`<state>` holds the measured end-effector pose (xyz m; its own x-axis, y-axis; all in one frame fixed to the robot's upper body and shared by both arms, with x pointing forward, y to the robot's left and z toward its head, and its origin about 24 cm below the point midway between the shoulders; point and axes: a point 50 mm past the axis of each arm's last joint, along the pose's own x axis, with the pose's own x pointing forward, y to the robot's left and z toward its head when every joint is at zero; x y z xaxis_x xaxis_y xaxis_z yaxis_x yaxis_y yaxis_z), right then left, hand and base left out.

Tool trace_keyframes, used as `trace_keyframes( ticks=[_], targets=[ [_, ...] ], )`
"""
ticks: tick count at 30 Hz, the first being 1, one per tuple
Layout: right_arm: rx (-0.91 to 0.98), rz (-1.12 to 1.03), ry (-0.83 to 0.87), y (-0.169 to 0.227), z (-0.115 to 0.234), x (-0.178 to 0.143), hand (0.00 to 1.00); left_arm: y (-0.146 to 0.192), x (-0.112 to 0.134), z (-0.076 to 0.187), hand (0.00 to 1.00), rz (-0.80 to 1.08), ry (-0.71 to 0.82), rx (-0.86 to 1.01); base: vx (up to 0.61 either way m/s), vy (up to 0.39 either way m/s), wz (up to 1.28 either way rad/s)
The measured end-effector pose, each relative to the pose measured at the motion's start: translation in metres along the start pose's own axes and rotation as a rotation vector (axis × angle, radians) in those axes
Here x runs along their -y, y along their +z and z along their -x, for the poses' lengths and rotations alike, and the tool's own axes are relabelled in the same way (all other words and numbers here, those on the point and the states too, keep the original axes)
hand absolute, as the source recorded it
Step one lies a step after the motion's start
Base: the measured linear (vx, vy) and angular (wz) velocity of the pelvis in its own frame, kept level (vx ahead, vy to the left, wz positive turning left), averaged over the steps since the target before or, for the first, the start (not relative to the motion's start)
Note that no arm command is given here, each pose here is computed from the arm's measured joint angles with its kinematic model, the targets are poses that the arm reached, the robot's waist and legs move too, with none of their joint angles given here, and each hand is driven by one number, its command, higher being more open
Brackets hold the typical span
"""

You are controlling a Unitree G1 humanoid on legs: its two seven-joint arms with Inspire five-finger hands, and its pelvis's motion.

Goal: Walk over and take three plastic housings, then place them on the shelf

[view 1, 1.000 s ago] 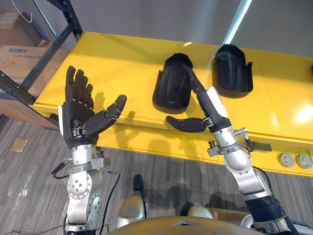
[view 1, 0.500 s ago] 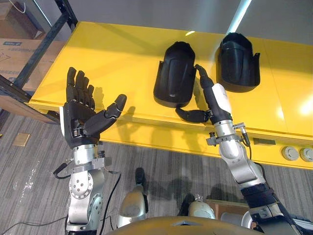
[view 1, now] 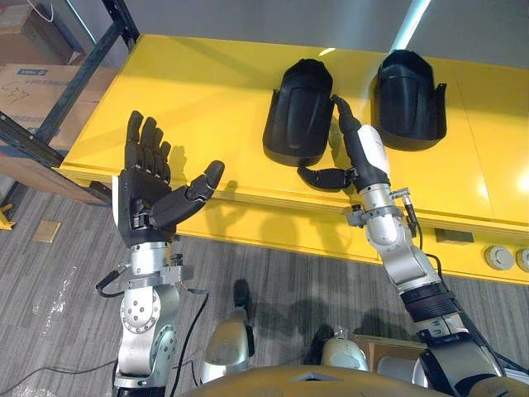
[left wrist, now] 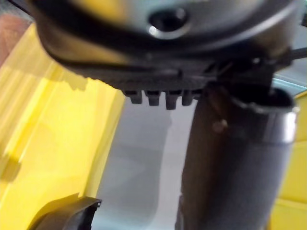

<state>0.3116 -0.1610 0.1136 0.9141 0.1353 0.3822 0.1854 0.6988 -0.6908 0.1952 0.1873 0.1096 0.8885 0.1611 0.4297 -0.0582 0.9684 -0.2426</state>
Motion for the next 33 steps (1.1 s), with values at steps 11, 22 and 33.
trace_keyframes(
  ticks=[11,22,33],
  targets=[
    [0.009,0.032,0.010,0.001,-0.020,0.002,1.00,0.000,0.001,-0.002,1.00,-0.008,-0.027,-0.001,0.01,-0.034,0.03],
    [0.023,0.118,0.010,-0.003,-0.037,0.017,1.00,-0.009,0.006,-0.001,1.00,0.006,-0.045,-0.048,-0.02,-0.017,0.02],
    [0.015,0.181,-0.037,-0.002,-0.060,0.036,1.00,-0.010,0.011,-0.006,1.00,0.048,-0.066,-0.047,0.00,-0.025,0.02]
  ],
)
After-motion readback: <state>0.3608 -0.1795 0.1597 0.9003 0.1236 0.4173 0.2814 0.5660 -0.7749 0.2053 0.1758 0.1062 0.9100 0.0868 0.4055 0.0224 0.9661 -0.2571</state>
